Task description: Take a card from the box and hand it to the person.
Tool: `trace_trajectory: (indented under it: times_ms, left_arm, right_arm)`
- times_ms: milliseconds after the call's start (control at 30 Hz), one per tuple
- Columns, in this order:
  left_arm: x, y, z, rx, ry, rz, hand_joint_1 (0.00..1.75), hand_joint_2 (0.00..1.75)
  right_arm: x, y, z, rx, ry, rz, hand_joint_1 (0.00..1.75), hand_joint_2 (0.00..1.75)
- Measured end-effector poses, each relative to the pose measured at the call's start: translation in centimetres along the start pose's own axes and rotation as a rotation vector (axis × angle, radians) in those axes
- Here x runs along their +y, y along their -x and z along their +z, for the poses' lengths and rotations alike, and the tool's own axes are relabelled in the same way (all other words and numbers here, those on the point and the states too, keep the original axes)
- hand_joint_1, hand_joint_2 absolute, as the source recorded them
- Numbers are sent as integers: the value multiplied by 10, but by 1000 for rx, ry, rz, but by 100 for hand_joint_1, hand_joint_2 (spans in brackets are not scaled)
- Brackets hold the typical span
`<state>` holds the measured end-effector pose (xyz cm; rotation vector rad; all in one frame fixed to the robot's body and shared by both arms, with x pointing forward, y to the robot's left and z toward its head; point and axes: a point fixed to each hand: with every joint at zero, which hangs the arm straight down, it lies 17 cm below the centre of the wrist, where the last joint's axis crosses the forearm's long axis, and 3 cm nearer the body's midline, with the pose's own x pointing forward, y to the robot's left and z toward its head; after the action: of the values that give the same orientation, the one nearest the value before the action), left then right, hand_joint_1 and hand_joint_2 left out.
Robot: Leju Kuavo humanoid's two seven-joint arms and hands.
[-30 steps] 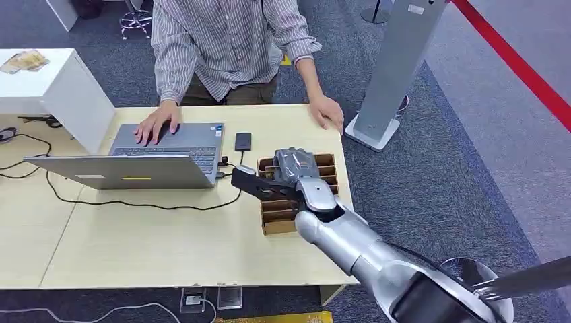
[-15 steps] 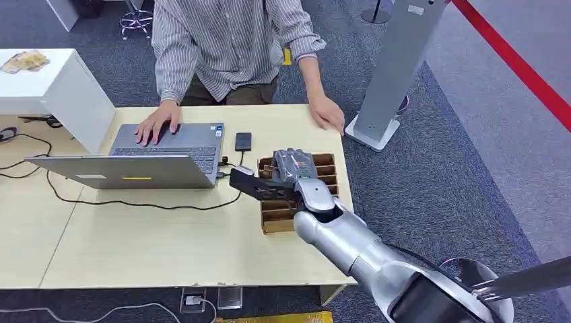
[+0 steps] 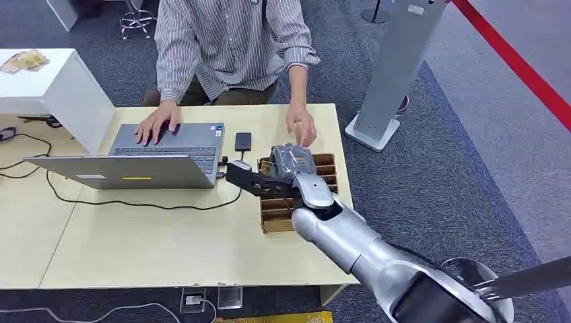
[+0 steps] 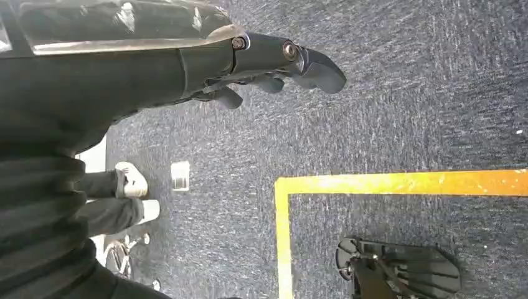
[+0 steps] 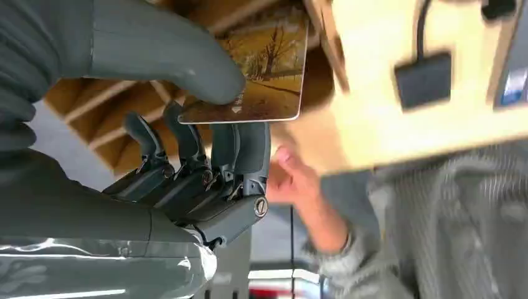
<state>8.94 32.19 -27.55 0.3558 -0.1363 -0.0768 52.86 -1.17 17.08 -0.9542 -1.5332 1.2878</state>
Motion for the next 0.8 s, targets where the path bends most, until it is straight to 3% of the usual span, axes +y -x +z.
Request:
trace_trajectory:
  times_ms: [167,333,700,733,800]
  left_arm:
    - [3,-6,0,-29,-14,-8,0,175]
    - [4,-13,0,-39,-19,-10,0,175]
    - [3,-15,0,-42,-15,-20,0,175]
    - [2,-14,0,-39,-13,-22,0,175]
    - [0,-11,0,-22,-4,-27,0,175]
  right_arm:
    - [-100,-13,8,-101,465,94,143,175]
    - [-130,-22,30,-181,675,196,143,175]
    - [-135,-3,35,-144,697,196,143,175]
    - [-135,-2,35,-141,697,194,0,175]
    - [-135,0,34,-139,695,190,0,175]
